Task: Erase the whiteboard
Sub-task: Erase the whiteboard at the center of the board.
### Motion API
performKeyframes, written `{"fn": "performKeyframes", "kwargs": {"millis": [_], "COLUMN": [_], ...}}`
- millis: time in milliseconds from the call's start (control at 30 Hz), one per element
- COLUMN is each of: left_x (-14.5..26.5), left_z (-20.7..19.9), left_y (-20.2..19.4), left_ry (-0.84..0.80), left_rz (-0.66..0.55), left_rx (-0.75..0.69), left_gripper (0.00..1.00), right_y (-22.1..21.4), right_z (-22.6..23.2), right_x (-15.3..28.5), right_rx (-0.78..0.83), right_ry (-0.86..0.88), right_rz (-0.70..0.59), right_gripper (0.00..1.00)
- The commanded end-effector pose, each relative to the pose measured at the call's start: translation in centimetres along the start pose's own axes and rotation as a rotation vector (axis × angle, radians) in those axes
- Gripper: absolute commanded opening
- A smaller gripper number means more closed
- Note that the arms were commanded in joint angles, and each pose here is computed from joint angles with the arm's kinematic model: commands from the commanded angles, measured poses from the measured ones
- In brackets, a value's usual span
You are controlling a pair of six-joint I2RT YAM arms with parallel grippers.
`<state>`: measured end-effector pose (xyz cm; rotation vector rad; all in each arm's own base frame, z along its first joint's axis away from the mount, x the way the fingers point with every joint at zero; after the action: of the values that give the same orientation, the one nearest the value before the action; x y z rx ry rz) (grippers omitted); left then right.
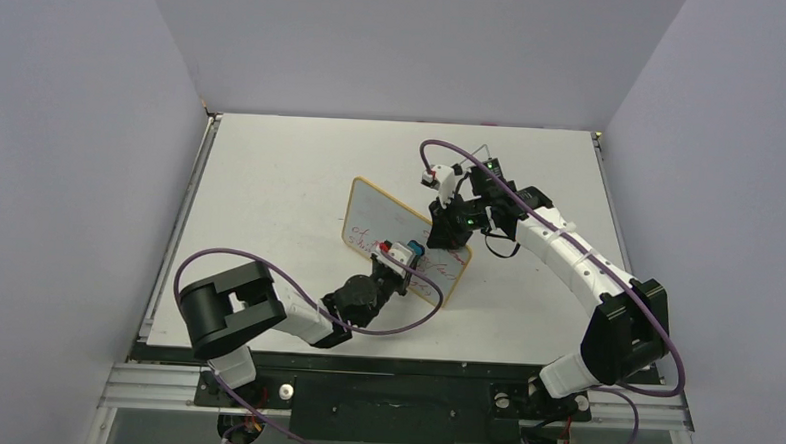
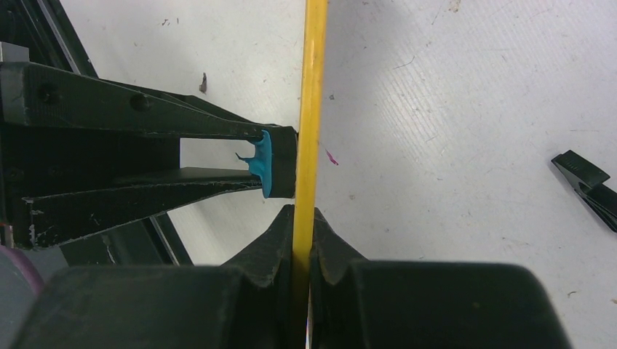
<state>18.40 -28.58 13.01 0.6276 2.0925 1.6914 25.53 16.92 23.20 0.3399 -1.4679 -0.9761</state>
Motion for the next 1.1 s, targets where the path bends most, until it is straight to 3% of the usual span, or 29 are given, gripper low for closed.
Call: {"fn": "performKeyframes", "kwargs": {"millis": [0,200,333,1067], "left_x": [-0.7,-1.7,-1.7,1.1], "left_z": [-1.0,-1.4,-1.2,1.4], "left_y": [1.5,6.5,7.3,-2.5], "left_ry": [-0.063,-0.107,-0.137,-0.083], "left_rz": [-0.006,-0.107,-0.122,0.112], "left_rx": [0.006,0.017,0.044,0.11], "left_gripper": [0.0,0.0,0.0,0.0], "right_y": [0.8,0.7,0.7,0.8], "right_z": [0.7,0.7,0.7,0.8], "right_x": [-0.8,-0.9,-0.9,-0.7], "right_rx": [0.084,0.084,0.085,0.088], "right_ry": [0.091,0.092,0.092,0.092], "right_rz": [-0.036,-0.032,-0.031,-0.033], "right_gripper": [0.0,0.0,0.0,0.0]}}
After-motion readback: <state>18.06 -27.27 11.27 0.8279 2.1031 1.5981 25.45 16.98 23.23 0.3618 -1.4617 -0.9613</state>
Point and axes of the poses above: each gripper's point midway between its finger pads, its own x axis back along the fingers, its own z axis along the line the jaws close on, y = z × x, the point moved 10 cm from there along x, back along the fingers, and after that the axes turned 11 degrees about x, right-handed, at the moved point
